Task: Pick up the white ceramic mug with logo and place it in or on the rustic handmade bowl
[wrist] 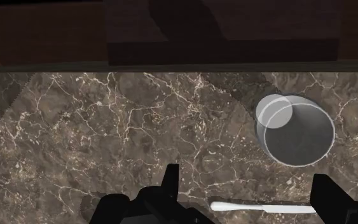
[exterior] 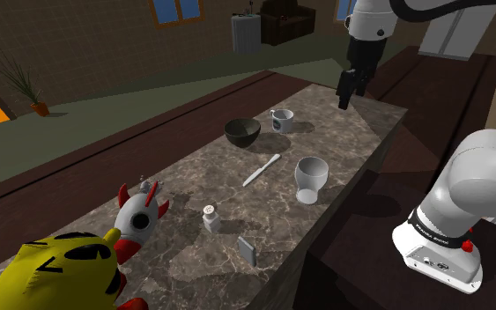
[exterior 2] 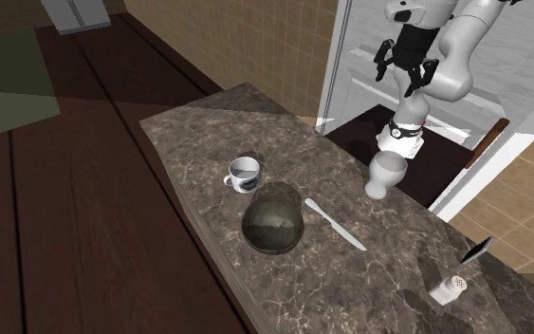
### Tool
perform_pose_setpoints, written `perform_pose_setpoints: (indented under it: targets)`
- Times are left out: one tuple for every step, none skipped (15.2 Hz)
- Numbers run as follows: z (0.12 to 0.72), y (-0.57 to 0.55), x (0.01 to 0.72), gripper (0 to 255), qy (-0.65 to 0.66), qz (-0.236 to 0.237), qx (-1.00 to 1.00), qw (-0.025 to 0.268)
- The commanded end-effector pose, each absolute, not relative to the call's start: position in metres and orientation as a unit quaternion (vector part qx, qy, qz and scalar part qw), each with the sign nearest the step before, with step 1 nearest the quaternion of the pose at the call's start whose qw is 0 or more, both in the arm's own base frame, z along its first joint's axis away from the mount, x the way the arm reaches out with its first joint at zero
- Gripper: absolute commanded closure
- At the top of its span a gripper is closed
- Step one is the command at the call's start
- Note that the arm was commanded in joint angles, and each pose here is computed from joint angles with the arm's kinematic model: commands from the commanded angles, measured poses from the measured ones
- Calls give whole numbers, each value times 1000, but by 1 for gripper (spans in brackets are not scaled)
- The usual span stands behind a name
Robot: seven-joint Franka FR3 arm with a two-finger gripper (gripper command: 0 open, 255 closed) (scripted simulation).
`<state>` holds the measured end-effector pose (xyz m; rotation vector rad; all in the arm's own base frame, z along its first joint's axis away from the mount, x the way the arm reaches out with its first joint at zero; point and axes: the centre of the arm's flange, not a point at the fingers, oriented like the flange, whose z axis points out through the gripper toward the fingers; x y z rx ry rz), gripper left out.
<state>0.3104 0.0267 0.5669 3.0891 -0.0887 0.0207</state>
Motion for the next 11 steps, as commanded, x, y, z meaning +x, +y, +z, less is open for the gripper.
perform_pose_setpoints:
  targets:
    - [567, 27, 310, 0, -29, 7, 999, 26]
    - [560, 22, 321, 0, -29, 7, 999, 26]
    - [553, 18, 331, 0, -30, 7, 999, 26]
    - [546, 14, 341, 0, -30, 7, 999, 26]
    - [539, 9, 352, 0, -31, 7, 999, 26]
    - [532, 5, 362, 0, -31, 7, 999, 26]
    - [525, 0, 372, 0, -32, 7, 999, 26]
    - [518, -4, 382, 0, -33, 7, 999, 26]
    - [511, -9, 393, 0, -33, 8, 999, 26]
    - [504, -13, 403, 0, -34, 8, 999, 26]
    - [497, -18, 413, 0, -34, 8, 999, 26]
